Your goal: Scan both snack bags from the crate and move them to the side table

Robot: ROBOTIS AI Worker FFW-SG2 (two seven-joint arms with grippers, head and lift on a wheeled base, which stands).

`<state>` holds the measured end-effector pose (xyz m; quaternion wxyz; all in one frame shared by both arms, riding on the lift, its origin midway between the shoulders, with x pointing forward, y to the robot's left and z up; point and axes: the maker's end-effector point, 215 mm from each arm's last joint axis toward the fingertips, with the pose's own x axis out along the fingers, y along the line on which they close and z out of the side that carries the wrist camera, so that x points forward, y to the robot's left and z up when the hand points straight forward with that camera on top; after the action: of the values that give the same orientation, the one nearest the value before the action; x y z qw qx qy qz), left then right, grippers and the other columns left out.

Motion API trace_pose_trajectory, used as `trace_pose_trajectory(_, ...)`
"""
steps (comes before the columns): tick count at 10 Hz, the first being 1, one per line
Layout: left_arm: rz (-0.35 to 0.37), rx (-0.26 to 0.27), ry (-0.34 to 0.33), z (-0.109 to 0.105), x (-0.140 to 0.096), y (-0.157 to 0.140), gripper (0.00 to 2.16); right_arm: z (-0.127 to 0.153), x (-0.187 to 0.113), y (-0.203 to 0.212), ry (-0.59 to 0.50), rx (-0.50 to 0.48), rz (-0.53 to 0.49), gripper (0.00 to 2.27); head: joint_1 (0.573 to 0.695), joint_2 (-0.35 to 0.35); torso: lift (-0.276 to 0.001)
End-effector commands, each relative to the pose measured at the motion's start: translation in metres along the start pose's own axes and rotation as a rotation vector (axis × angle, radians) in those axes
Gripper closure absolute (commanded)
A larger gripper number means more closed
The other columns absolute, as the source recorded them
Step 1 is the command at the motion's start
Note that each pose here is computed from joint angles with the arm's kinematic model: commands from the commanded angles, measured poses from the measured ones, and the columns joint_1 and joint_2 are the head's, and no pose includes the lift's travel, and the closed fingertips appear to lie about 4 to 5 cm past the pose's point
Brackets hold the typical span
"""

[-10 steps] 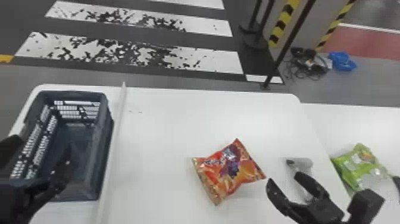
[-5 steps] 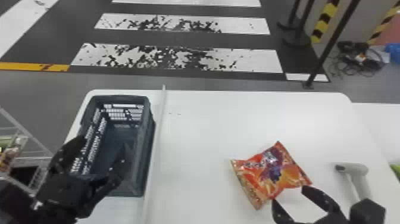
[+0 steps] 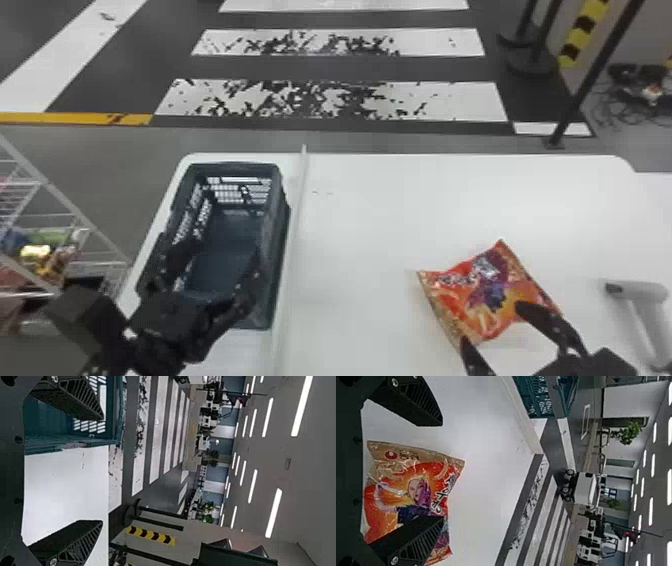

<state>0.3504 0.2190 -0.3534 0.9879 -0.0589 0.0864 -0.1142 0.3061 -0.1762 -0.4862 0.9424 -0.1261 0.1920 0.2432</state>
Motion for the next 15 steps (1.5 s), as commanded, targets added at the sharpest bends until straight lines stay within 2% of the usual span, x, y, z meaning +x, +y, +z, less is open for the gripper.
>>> trace_pose_trajectory(1,0.003,-0.003,0.022,-0.008,0.0,0.0,0.06,0.006,-0.002,0.008,-0.051,-0.101,0.022,0.09,0.695,0.078,-0.029)
trace_pose_trajectory(3,-0.003,-0.013,0.041,-0.014,0.003,-0.004,0.06,-0.003,-0.003,0.04,-0.091,-0.283,0.038,0.09,0.695,0.088,-0.029)
trace_pose_trajectory(4,-0.009,-0.018,0.049,-0.015,0.006,-0.008,0.06,-0.015,-0.003,0.053,-0.084,-0.327,0.048,0.09,0.695,0.102,-0.029)
trace_pose_trajectory(7,-0.025,-0.024,0.067,-0.02,0.007,-0.014,0.06,-0.031,0.007,0.057,-0.078,-0.329,0.063,0.09,0.695,0.128,-0.029)
trace_pose_trajectory(11,-0.033,-0.024,0.093,-0.031,-0.002,-0.015,0.06,-0.053,0.037,0.039,-0.039,-0.372,0.042,0.1,0.695,0.113,-0.029)
trace_pose_trajectory(15,-0.046,-0.025,0.093,-0.029,-0.002,-0.017,0.06,-0.084,0.046,0.036,0.036,-0.423,0.042,0.22,0.695,0.101,-0.029)
